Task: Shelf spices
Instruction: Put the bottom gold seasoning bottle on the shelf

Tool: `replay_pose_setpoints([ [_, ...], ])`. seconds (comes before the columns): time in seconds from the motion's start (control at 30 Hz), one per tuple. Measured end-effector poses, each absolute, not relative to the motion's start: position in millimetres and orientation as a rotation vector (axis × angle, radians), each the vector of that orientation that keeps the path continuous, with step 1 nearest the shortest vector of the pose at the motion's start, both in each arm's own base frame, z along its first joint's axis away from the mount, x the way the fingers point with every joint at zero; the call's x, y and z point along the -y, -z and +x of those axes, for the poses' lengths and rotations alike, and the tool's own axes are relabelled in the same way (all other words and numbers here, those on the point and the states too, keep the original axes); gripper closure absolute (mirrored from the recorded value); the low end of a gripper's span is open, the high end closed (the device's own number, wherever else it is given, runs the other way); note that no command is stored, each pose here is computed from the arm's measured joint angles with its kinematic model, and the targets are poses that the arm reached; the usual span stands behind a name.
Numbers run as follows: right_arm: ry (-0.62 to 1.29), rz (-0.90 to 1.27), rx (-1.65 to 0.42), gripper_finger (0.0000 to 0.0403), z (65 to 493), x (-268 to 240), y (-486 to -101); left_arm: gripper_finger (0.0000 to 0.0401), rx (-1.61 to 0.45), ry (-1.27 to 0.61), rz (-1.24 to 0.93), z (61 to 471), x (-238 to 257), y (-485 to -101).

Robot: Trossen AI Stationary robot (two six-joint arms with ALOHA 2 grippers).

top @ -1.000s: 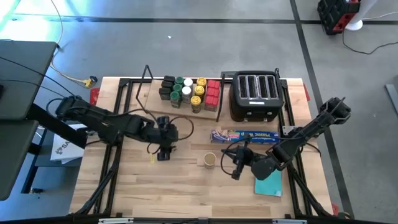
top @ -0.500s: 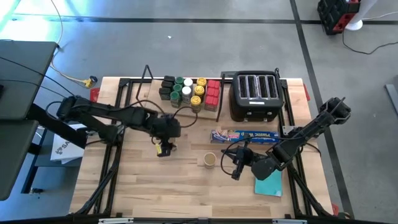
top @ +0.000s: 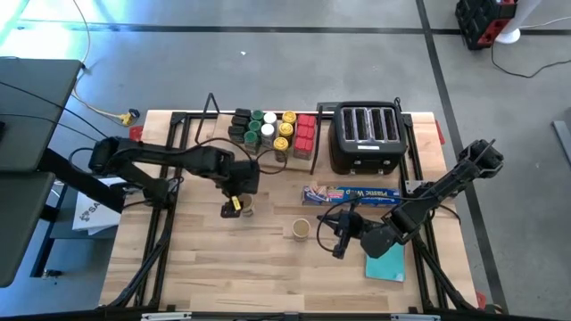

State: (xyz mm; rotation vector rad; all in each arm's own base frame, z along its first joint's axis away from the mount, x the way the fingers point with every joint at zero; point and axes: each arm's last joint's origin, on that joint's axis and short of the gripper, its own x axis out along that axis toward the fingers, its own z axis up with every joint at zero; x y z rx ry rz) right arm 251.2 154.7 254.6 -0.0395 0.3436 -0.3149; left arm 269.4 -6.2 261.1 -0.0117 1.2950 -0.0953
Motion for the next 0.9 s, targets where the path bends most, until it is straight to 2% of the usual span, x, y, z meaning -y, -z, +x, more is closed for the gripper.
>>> replay_pose_setpoints([
  [0.23,0.286,-0.030,-0.354,0.0403,251,-156,-254,0.0105,-1.307,0.106,0.025,271,9,-258],
  [0.4,0.285,-0.029,-0.354,0.0403,251,-156,-254,0.0105,-1.336,-0.010,0.139,277,17,-249],
  [0.9,0.285,-0.035,-0.357,0.0403,251,-156,-254,0.0105,-1.329,-0.070,-0.009,282,18,-251],
])
